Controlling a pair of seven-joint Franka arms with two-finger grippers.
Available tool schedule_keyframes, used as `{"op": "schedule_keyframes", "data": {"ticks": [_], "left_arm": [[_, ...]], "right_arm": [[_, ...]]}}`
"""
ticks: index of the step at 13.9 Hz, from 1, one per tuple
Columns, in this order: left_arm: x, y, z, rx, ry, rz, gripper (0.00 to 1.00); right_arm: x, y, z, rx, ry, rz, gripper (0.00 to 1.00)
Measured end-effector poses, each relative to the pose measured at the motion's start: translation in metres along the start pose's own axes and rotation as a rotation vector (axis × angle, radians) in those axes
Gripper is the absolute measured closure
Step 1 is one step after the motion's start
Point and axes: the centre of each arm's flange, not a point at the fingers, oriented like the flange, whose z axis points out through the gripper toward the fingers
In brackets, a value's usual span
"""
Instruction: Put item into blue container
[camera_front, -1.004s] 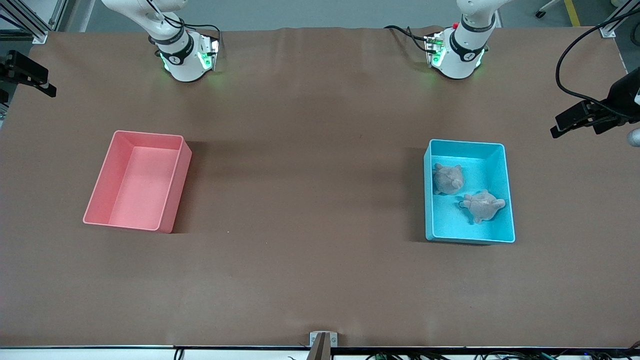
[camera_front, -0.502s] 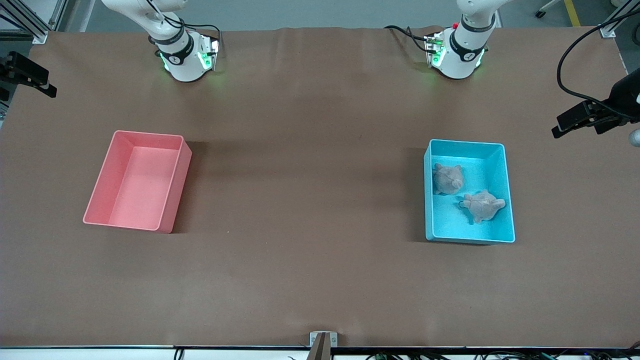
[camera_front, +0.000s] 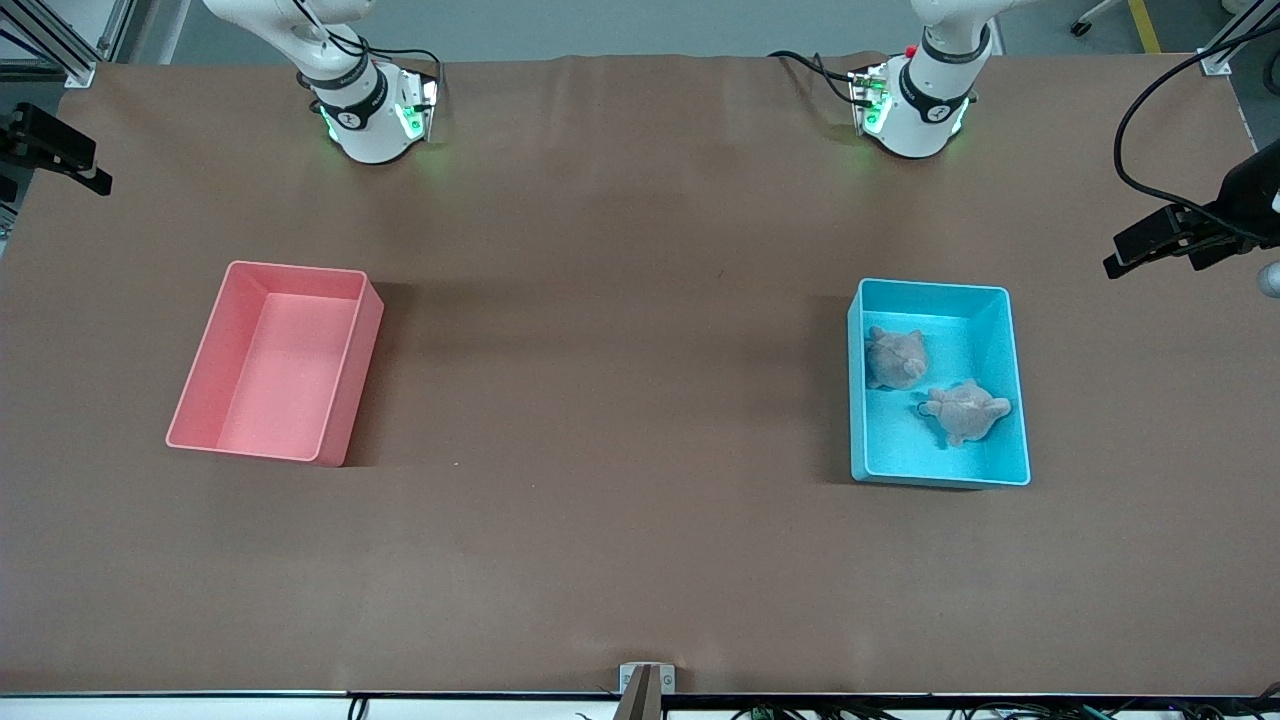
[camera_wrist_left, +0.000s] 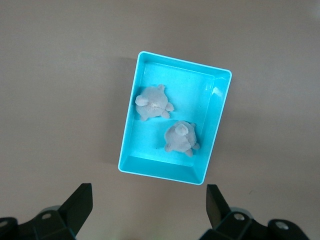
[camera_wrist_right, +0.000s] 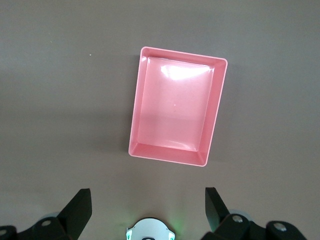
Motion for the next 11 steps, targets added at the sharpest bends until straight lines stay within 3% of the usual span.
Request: {"op": "schedule_keyframes", "data": {"ticks": [11], "left_arm": [[-0.0001,0.0019,-0.0005,0.004,0.002,0.001,0.00]], "right_arm": [[-0.0001,0.0007,-0.0001,0.001,0.001,0.001,0.00]]}}
